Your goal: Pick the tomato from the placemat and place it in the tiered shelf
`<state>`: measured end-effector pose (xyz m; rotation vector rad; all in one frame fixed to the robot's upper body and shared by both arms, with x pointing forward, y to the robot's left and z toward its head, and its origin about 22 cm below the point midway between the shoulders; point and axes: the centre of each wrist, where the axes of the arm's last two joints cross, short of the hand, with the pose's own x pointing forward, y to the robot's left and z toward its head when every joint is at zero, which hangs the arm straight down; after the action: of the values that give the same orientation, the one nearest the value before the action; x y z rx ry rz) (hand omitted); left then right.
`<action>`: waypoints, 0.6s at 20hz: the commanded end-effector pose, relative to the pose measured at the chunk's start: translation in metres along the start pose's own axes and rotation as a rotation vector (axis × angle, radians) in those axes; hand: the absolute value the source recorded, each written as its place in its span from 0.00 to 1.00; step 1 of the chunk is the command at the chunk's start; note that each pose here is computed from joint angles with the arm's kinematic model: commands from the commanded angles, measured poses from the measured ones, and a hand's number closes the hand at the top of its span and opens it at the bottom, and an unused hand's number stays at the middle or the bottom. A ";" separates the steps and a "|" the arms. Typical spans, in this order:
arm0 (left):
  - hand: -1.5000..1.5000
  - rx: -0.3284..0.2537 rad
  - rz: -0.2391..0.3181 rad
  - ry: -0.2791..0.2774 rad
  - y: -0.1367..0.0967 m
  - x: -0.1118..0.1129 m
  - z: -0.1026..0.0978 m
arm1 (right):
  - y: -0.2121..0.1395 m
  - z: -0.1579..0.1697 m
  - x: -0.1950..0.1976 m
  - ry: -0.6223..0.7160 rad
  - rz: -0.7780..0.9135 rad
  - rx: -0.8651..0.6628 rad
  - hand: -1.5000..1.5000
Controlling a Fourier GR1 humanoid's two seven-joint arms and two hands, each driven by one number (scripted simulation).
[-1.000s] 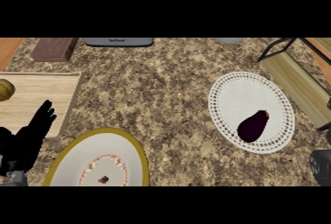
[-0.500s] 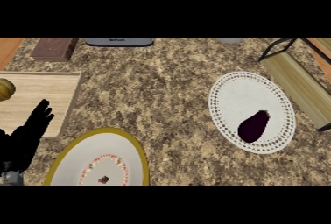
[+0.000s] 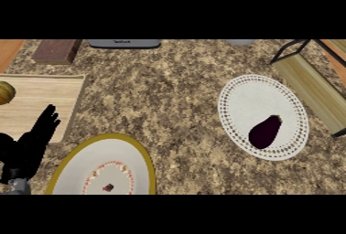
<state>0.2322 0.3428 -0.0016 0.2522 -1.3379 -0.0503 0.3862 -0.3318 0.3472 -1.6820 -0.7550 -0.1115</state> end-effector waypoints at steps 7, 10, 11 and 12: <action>0.50 -0.001 -0.010 0.001 0.003 0.015 0.002 | 0.045 -0.044 -0.046 0.168 0.035 -0.003 0.00; 0.50 0.003 -0.010 -0.005 0.005 0.008 0.000 | 0.053 -0.040 -0.044 0.097 0.087 0.013 0.00; 0.50 0.004 -0.001 -0.003 0.012 0.000 0.002 | 0.049 -0.050 -0.051 0.093 0.060 0.001 0.00; 0.50 0.001 0.002 0.006 -0.005 0.008 -0.002 | 0.040 -0.049 -0.051 0.086 0.014 -0.009 0.00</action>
<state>0.2348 0.3435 0.0049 0.2544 -1.3410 -0.0509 0.3883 -0.3896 0.3047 -1.6774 -0.6500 -0.1694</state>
